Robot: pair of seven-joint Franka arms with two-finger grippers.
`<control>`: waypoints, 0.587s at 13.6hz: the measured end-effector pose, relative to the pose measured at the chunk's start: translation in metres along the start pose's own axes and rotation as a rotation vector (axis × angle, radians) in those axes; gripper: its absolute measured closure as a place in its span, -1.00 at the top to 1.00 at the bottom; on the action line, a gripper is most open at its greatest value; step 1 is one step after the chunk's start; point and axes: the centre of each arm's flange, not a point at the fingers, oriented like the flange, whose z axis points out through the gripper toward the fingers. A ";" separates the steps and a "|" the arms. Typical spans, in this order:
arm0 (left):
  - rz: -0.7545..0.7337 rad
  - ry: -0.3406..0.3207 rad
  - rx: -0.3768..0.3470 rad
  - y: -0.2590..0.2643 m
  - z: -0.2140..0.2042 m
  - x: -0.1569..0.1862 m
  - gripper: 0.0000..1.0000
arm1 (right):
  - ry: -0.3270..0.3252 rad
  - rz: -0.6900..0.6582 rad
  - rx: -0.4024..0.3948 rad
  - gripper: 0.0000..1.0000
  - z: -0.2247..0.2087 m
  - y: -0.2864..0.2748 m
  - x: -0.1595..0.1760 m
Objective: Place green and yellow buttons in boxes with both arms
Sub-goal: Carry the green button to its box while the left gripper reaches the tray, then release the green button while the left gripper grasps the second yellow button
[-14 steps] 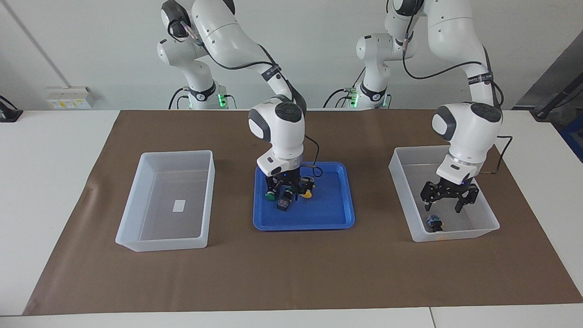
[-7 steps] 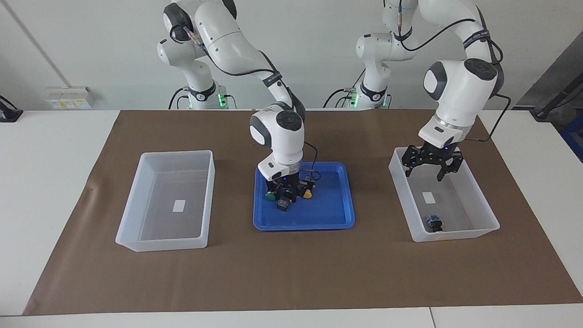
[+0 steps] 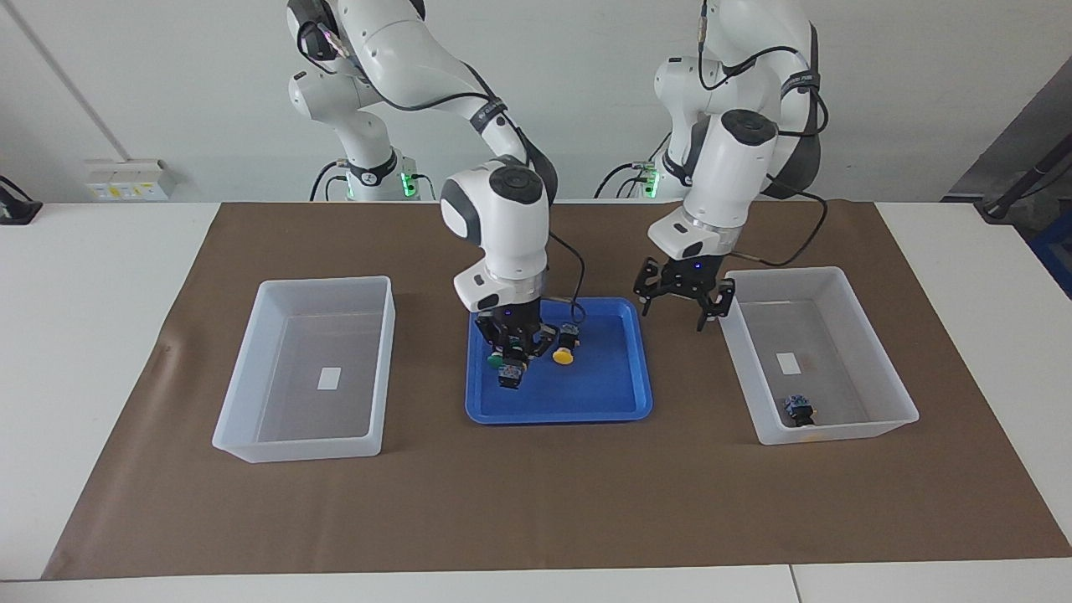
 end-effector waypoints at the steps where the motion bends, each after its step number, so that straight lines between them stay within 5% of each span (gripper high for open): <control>1: 0.012 0.006 -0.007 0.015 0.008 -0.005 1.00 | -0.012 -0.046 -0.028 -0.33 -0.026 0.028 0.016; 4: 0.012 0.026 -0.025 0.053 0.022 -0.017 1.00 | -0.049 -0.193 -0.083 -0.33 -0.072 0.115 0.059; 8: -0.028 0.047 -0.054 0.103 0.062 -0.034 1.00 | -0.091 -0.341 -0.104 -0.33 -0.019 0.229 0.101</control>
